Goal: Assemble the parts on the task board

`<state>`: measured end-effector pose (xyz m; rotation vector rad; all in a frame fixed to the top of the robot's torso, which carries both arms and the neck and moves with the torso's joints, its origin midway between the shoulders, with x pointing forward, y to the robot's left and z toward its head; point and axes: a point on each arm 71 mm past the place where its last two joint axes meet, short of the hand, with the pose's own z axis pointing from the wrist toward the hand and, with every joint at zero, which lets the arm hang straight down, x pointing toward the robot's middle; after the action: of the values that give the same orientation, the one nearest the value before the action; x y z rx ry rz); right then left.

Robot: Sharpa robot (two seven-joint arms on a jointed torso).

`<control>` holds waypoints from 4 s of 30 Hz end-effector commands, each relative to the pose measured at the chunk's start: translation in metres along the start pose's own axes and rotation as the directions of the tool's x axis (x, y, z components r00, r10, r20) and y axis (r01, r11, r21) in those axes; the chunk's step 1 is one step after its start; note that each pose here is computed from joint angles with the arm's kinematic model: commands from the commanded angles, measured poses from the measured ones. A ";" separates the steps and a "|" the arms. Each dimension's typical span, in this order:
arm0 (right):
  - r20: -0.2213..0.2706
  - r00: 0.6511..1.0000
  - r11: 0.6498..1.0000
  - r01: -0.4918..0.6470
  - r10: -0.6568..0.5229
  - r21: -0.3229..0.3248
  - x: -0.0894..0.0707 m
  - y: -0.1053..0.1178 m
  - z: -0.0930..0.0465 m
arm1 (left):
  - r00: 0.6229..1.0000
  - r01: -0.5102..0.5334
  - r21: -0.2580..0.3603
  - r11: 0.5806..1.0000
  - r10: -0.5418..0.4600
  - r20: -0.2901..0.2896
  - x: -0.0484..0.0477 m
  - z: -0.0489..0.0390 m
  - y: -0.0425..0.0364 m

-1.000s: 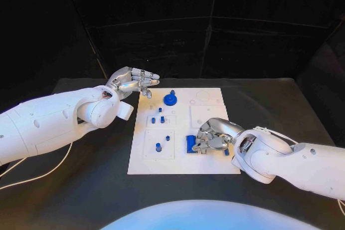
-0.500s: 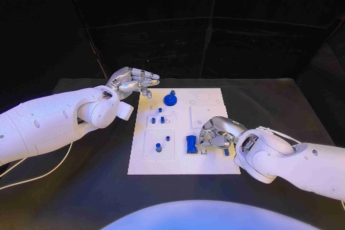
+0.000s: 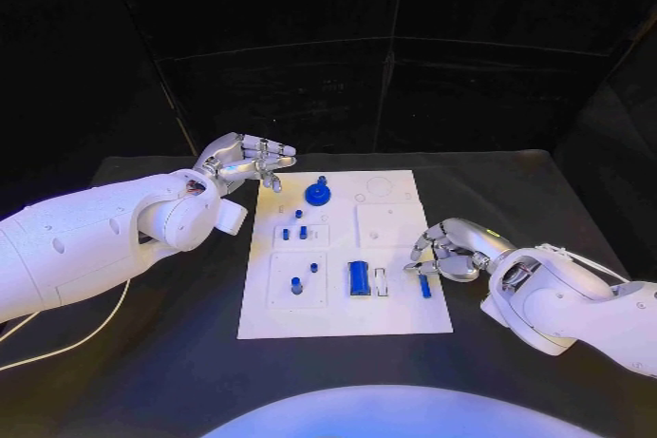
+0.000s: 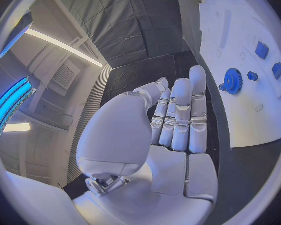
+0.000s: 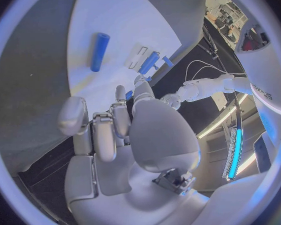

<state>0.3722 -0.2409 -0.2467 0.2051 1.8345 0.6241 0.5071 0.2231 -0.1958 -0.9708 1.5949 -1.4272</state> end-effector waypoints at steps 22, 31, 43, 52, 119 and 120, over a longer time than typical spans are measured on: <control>-0.114 0.979 0.972 0.186 -0.171 0.140 -0.001 -0.029 -0.006 | 1.000 0.005 0.005 1.000 -0.005 -0.007 0.0011 0.0001 -0.0014; -0.122 0.975 0.975 0.198 -0.185 0.103 0.007 -0.021 0.001 | 1.000 0.005 0.006 1.000 -0.005 -0.007 0.0008 -0.0001 -0.0013; -0.168 0.964 0.970 0.225 -0.208 0.092 0.014 -0.018 0.003 | 1.000 0.005 0.004 1.000 -0.005 -0.008 0.0006 -0.0002 -0.0010; -0.208 0.942 0.955 0.285 -0.264 0.079 0.019 -0.017 0.003 | 1.000 0.005 0.000 1.000 -0.005 -0.009 0.0004 -0.0005 -0.0007; -0.117 0.989 0.994 -0.077 0.086 0.080 0.036 0.025 0.014 | 1.000 0.006 -0.006 1.000 -0.006 -0.015 0.0022 -0.0009 0.0015; -0.121 0.989 0.994 -0.077 0.086 0.080 0.037 0.025 0.015 | 1.000 0.006 -0.006 1.000 -0.006 -0.015 0.0021 -0.0010 0.0015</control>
<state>0.3684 -0.1996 -0.2672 0.2667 1.9690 0.6167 0.5055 0.2230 -0.1987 -0.9740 1.6084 -1.4231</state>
